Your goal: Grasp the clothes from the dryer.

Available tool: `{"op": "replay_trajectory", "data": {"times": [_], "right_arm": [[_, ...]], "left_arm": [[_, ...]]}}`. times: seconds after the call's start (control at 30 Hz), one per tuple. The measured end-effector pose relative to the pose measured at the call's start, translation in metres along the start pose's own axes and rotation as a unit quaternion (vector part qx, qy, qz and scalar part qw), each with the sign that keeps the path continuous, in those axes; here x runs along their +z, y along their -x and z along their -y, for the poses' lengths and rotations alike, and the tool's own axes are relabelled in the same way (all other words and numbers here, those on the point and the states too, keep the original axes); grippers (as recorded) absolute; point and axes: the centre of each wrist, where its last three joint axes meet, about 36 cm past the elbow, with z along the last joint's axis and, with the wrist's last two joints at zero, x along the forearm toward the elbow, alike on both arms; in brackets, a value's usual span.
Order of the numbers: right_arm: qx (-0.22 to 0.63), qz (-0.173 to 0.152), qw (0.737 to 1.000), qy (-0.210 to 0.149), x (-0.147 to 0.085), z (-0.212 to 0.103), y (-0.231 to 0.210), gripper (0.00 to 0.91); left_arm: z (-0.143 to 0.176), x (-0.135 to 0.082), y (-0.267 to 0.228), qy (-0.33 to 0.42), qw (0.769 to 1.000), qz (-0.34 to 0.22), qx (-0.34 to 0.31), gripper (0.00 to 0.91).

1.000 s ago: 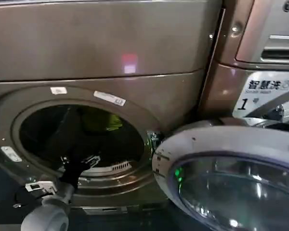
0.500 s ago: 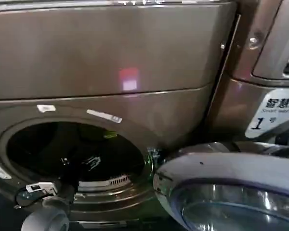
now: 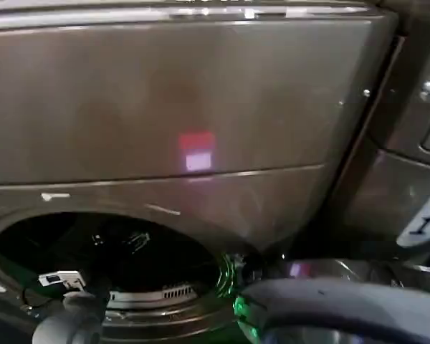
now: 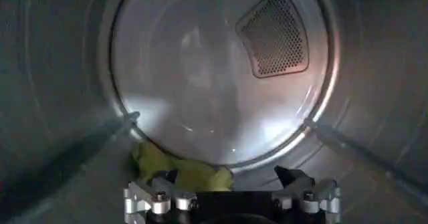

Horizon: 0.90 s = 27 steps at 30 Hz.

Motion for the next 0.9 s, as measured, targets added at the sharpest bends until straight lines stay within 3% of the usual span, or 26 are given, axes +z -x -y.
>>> {"op": "replay_trajectory", "data": {"times": [0.9], "right_arm": [[0.003, -0.002, 1.0, 0.007, 0.005, -0.002, -0.001, 0.907]], "left_arm": [[0.018, -0.009, 0.158, 0.031, 0.998, -0.052, -0.012, 0.907]]}}
